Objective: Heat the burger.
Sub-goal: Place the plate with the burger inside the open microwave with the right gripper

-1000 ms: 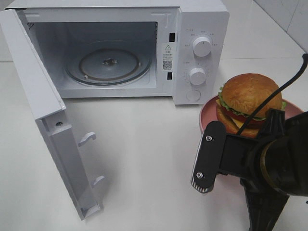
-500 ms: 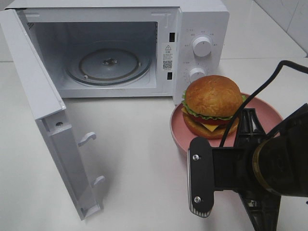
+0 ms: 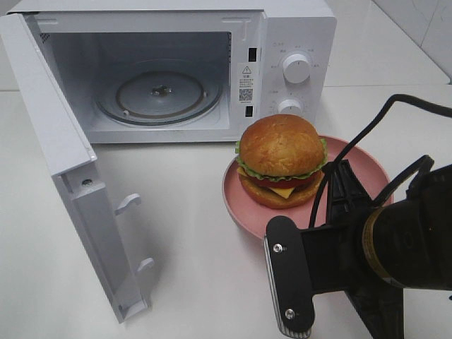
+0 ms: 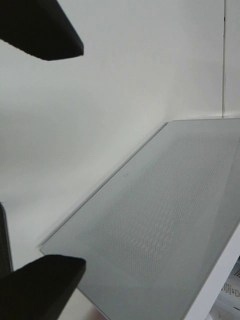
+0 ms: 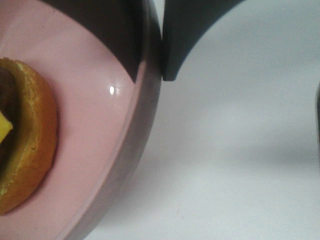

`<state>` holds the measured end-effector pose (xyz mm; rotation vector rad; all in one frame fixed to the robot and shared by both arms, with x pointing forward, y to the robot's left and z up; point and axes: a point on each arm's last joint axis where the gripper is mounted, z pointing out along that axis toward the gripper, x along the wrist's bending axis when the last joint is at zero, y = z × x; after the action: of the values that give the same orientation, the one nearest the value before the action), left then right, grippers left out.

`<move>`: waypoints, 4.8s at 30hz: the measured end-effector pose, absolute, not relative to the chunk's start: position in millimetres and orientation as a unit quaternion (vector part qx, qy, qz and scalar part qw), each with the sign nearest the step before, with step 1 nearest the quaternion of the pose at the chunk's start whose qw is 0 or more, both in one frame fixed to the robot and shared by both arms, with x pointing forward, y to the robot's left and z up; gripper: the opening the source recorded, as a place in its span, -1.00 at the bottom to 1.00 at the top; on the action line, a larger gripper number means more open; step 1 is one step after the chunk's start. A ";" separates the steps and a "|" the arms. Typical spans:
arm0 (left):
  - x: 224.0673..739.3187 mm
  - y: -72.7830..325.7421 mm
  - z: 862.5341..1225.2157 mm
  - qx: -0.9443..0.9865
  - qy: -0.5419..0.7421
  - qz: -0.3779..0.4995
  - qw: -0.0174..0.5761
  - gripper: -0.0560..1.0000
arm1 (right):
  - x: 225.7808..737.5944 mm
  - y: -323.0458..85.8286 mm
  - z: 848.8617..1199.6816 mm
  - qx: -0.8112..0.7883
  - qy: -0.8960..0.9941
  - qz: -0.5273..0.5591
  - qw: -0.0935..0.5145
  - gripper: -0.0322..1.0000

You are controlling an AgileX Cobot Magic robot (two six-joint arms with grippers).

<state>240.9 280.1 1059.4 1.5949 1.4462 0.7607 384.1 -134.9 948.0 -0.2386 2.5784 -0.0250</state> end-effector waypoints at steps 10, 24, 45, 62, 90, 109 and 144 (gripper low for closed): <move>240.9 280.1 1059.4 0.635 0.576 0.303 0.416 0.96 | 386.6 -130.8 947.6 -0.153 0.951 0.012 0.268 -0.82; 240.9 280.1 1059.4 0.635 0.576 0.303 0.416 0.96 | 407.6 -140.1 946.6 -0.224 0.939 0.055 0.254 -0.82; 240.9 280.1 1059.4 0.635 0.576 0.303 0.416 0.96 | 424.0 -156.5 946.2 -0.313 0.916 0.097 0.231 -0.82; 240.9 280.1 1059.4 0.635 0.576 0.303 0.416 0.96 | 449.4 -138.2 959.3 -0.319 0.906 0.101 0.258 -0.82; 240.9 280.1 1059.4 0.635 0.576 0.303 0.416 0.96 | 482.1 -83.8 957.0 -0.324 0.902 0.105 0.264 -0.82; 240.9 280.1 1059.4 0.635 0.576 0.303 0.416 0.96 | 509.4 -59.8 954.5 -0.291 0.910 0.119 0.271 -0.82; 240.9 280.1 1059.4 0.635 0.576 0.303 0.416 0.96 | 569.3 -7.6 943.3 -0.236 0.929 0.128 0.256 -0.82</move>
<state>240.9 280.1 1059.4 1.5949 1.4462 0.7607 569.3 -7.6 943.3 -0.6397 2.5216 0.3486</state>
